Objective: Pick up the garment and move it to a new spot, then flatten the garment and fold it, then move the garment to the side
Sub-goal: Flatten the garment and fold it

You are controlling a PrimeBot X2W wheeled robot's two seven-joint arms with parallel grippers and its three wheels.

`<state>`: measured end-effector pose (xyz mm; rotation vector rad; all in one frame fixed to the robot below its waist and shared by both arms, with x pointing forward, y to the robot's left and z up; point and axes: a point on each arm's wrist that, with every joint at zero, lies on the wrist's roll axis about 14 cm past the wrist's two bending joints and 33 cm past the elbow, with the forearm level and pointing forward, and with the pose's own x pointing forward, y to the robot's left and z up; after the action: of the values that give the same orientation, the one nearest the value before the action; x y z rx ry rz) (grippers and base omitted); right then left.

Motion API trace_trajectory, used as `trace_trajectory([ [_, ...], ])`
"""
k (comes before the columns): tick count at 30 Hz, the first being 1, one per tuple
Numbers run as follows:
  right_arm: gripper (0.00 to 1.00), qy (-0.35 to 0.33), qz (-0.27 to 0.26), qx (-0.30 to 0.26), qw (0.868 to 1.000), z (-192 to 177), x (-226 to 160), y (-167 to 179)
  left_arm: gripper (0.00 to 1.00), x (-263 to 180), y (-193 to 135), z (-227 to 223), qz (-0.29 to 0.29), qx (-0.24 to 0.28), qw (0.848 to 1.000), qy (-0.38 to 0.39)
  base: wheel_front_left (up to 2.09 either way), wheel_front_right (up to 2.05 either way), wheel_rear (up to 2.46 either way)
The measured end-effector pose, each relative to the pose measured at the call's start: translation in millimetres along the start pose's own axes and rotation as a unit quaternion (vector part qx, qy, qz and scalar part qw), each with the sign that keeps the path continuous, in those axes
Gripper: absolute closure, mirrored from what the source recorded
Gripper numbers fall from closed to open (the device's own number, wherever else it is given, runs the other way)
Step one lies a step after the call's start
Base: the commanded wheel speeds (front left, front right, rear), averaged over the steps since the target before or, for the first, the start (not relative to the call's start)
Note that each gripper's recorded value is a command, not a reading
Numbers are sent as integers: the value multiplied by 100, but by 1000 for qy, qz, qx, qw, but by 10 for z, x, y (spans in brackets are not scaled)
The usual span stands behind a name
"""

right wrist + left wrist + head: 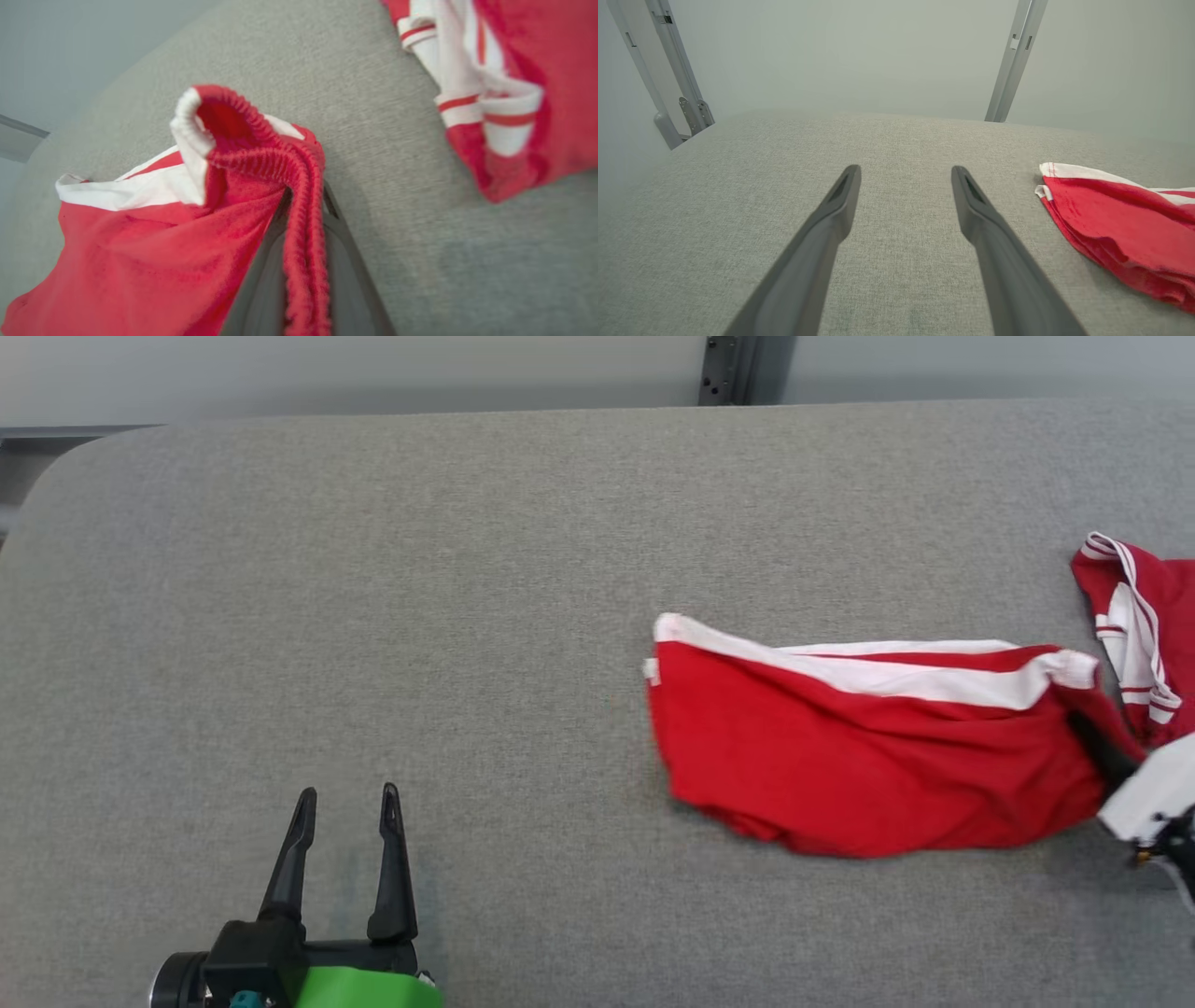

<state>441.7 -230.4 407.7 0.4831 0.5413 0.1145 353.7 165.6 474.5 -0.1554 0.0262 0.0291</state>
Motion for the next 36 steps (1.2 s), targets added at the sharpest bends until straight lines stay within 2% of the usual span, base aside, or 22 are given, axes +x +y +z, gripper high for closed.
trace_trajectory([
  [3, 100, -11, -43, 5, 999, 221, -225, -389, 0, 41, -85, -40, -14, -3, 1000, 5, 0, 0, 0],
  [5, 100, -33, -36, 29, 998, 367, -296, -391, 0, 66, -121, -54, -20, -4, 1000, 7, 0, 0, 0],
  [10, 100, -43, 58, 75, 995, 377, -331, 181, 0, 89, -179, -76, -29, -5, 1000, 10, 0, 0, 0],
  [14, 100, -31, 151, 109, 982, 162, -349, 848, 0, 97, -217, -92, -35, -6, 999, 12, 0, 0, 0],
  [18, 100, -21, 202, 135, 970, -99, -250, 1379, 0, 115, -269, -155, -45, -5, 999, 21, 0, 0, 0],
  [25, 100, -12, 212, 123, 970, -421, 133, 1963, 0, 158, -314, -164, -58, 0, 998, 21, 0, 0, 0],
  [35, 100, 23, 207, 59, 976, -682, 396, 2176, 0, 95, -214, -201, -40, 0, 999, 29, 0, 0, 0],
  [36, 58, 25, 208, 49, 977, -705, 402, 2192, 0, 90, -207, -203, -38, 0, 999, 29, 0, 0, 0],
])
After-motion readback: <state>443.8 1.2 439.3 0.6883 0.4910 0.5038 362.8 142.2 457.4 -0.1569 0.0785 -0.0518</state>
